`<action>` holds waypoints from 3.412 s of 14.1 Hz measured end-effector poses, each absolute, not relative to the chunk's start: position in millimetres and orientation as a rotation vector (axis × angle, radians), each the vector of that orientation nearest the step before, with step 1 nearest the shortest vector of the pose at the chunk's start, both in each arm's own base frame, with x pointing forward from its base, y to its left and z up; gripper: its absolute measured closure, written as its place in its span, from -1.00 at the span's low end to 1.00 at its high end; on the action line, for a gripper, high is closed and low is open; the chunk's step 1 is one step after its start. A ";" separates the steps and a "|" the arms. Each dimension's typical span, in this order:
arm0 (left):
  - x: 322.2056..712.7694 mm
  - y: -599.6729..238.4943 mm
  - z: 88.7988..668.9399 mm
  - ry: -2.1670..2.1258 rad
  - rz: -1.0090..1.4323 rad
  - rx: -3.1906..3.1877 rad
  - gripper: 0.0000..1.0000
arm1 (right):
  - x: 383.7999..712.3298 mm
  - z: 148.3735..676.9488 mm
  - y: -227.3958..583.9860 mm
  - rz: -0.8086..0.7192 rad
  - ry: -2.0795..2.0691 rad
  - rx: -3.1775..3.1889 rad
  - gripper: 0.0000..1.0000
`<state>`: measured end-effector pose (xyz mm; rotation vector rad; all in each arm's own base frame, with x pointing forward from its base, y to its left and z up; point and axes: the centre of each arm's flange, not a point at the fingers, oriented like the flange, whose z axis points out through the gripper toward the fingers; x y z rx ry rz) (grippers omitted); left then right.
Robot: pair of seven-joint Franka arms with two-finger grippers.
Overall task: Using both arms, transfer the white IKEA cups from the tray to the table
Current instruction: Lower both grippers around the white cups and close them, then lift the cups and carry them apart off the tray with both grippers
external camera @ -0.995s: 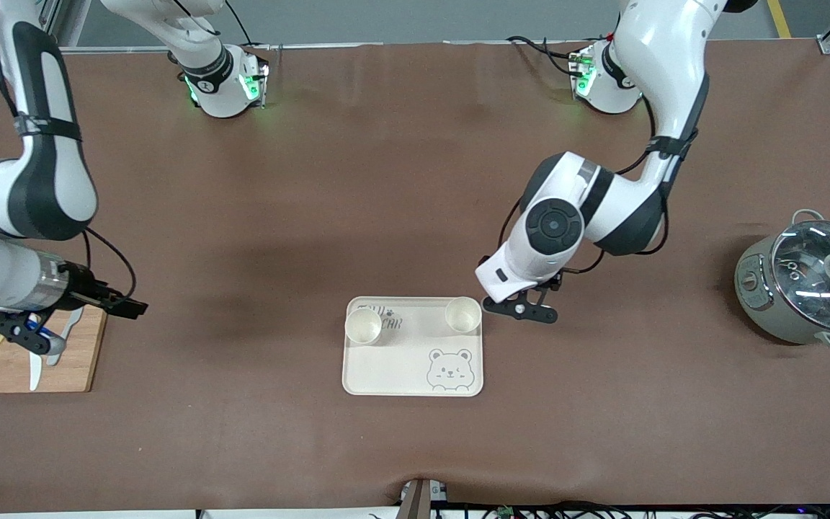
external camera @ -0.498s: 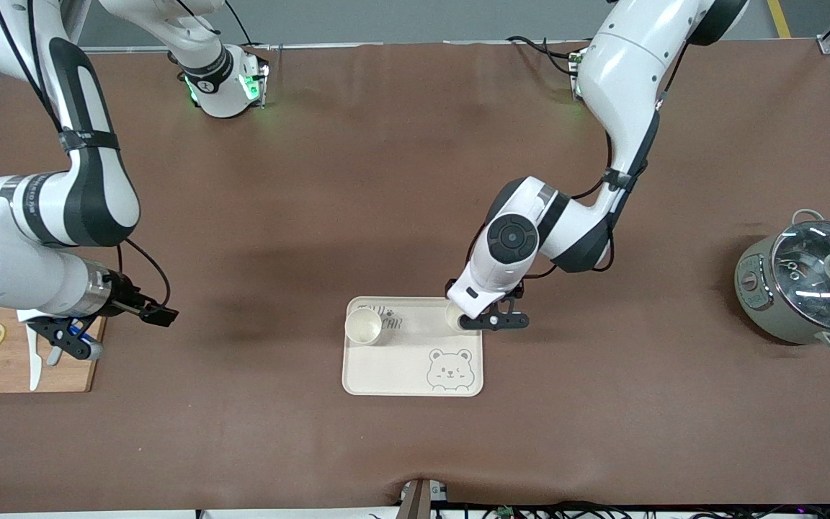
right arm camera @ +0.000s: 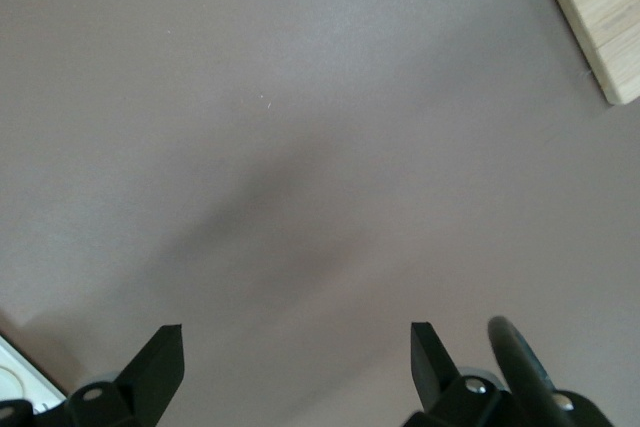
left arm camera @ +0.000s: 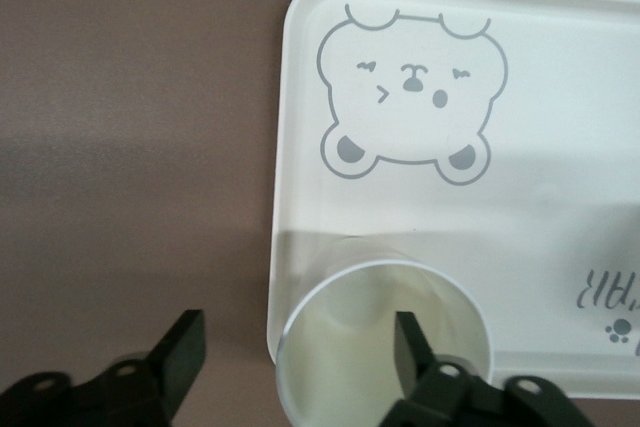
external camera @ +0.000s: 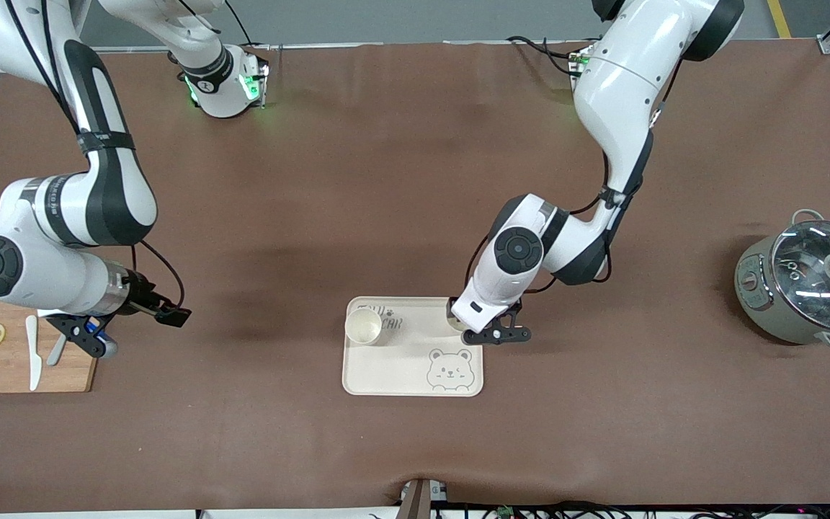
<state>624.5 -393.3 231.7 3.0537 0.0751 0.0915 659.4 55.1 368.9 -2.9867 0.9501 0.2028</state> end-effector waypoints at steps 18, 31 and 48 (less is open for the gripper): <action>654.1 -361.2 255.4 0.160 0.153 3.031 0.93 | 653.3 305.7 306.1 0.097 1.295 -2.714 -1.00; 690.3 -187.2 267.3 0.397 0.061 3.115 0.93 | 633.8 247.3 364.3 0.086 1.376 -2.673 0.37; 595.7 -62.2 218.3 0.391 -0.078 3.136 0.45 | 632.1 345.4 205.0 0.298 1.049 -2.910 0.96</action>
